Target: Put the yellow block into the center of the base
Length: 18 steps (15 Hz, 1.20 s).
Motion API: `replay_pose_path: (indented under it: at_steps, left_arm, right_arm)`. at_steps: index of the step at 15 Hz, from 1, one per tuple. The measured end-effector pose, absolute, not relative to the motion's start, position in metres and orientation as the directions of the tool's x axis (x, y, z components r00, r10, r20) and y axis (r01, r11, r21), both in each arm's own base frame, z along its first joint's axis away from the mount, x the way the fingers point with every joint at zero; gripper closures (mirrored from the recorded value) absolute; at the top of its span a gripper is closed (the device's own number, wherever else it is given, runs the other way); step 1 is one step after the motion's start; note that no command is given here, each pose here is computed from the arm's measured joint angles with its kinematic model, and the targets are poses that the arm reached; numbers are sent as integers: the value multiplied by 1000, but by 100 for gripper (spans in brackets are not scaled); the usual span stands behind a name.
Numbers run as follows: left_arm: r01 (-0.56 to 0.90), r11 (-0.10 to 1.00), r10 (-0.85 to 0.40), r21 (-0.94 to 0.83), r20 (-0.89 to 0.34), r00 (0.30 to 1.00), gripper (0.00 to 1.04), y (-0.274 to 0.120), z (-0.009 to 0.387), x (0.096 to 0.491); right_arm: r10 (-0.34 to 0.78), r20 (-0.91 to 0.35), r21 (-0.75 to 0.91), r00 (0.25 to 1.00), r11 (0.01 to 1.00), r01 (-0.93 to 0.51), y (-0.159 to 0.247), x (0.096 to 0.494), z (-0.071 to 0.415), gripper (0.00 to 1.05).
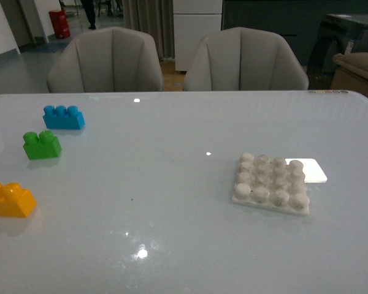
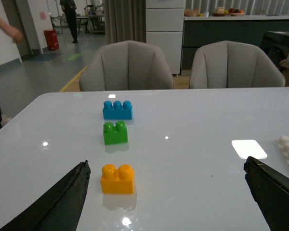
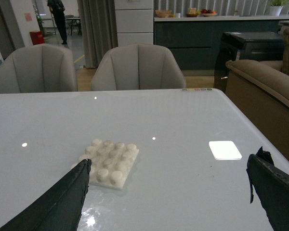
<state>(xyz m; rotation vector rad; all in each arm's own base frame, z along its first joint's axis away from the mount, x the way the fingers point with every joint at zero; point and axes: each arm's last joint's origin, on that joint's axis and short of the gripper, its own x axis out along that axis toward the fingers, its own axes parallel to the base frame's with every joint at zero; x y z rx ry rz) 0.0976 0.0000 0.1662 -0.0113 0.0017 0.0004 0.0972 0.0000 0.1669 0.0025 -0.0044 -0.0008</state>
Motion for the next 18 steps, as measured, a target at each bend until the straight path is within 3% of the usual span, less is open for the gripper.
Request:
replay_pose_path:
  at_steps: [18]
  left_arm:
    - [-1, 1000, 1, -11, -2, 1000, 7, 0, 166, 98]
  right_arm:
    - [-1, 4, 2, 1000, 1000, 1, 0, 97, 167, 6]
